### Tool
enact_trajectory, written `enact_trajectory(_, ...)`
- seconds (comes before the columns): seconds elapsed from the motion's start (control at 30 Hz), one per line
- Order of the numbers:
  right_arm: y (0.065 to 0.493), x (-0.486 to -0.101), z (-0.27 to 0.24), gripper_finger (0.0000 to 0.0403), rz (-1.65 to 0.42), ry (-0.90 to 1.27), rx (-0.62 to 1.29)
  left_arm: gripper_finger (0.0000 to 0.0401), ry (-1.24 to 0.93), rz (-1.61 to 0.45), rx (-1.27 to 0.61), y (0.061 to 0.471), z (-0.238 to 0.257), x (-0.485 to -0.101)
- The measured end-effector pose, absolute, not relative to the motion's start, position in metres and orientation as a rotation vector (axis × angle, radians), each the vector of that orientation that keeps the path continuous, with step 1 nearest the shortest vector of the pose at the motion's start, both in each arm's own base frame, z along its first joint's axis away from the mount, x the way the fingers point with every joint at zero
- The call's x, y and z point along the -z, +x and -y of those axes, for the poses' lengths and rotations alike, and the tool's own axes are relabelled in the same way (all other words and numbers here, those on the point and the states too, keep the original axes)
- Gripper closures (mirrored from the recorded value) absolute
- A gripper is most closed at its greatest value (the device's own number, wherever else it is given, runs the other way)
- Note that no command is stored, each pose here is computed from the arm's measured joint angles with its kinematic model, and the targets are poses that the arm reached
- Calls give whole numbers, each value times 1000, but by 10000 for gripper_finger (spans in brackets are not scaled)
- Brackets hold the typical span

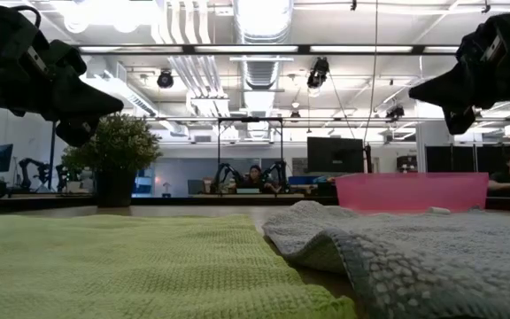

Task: Roll microfiber towels into tight, uniform cylinder then place into a basket

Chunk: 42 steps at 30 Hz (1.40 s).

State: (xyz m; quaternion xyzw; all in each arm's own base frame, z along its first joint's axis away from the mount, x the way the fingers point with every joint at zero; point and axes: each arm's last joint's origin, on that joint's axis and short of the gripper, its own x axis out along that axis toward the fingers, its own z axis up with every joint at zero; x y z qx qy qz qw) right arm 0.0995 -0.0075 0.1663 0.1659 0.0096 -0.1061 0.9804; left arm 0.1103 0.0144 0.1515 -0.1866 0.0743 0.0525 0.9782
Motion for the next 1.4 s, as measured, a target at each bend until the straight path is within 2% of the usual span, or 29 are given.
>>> enact_trajectory(1.4, 102, -163, 8, 394, -58, 331, 220, 401, -376, -150, -106, 110, -14, -152)
